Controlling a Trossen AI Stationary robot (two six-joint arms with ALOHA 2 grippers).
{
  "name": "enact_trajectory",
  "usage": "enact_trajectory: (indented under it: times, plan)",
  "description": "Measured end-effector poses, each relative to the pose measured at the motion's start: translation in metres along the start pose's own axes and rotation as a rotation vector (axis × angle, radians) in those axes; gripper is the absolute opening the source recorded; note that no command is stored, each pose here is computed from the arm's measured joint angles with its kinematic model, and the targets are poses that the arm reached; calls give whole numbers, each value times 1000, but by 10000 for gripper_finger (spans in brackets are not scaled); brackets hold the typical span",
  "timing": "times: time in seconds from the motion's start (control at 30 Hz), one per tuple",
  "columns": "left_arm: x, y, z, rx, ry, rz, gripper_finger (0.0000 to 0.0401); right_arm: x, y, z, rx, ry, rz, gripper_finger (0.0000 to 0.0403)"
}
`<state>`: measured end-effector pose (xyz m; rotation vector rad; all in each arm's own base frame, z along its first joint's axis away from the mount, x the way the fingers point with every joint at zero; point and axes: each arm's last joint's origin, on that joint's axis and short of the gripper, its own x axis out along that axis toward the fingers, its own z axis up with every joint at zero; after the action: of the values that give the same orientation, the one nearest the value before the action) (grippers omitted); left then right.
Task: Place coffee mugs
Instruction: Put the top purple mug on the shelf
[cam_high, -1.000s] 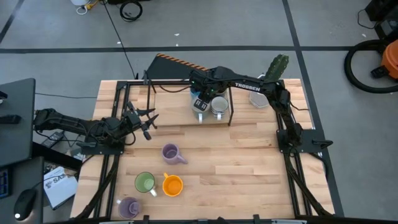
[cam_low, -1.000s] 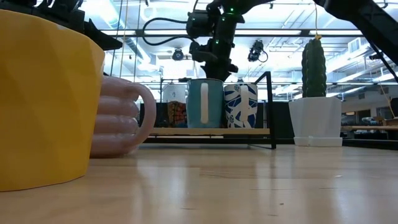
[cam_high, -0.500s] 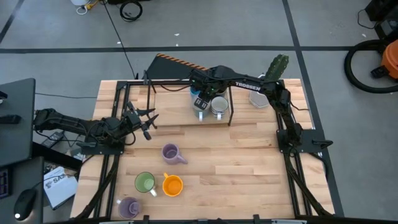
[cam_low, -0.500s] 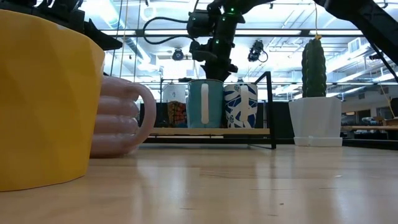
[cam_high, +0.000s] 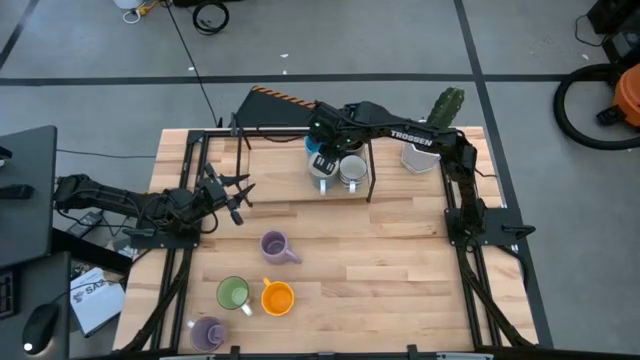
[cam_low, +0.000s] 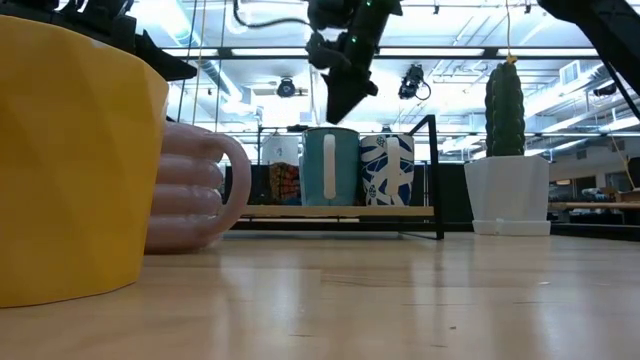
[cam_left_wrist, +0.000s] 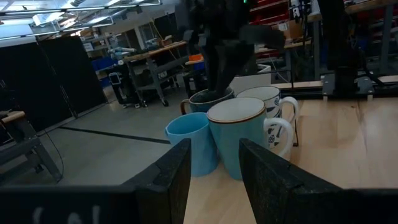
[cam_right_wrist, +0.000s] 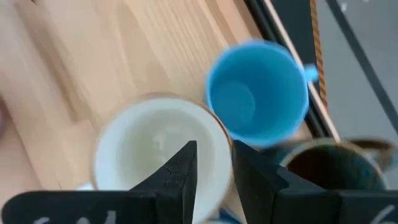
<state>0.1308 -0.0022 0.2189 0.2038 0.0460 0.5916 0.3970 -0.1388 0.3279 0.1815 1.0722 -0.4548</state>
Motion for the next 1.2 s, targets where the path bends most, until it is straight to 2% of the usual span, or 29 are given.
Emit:
enact_trajectory:
  times: [0.2, 0.4, 0.63, 0.8, 0.97, 1.2]
  plan:
    - [0, 0, 0, 0, 0, 0, 141, -17, 24, 2, -105, -61, 36, 105]
    - [0, 0, 0, 2, 1, 0, 141, -39, 66, -6, -218, -125, -60, 105]
    - [0, -1, 0, -5, 0, -14, 141, -27, 114, -33, -333, -82, -113, 105]
    - [0, -1, 0, -17, -2, -28, 141, -31, 137, -51, -385, -130, -163, 105]
    - [0, -1, 0, -18, -2, -33, 141, -43, 140, -71, -396, -212, -153, 105]
    - [-1, -5, 0, -12, -27, -176, 141, -21, 125, -112, -415, -402, -123, 105]
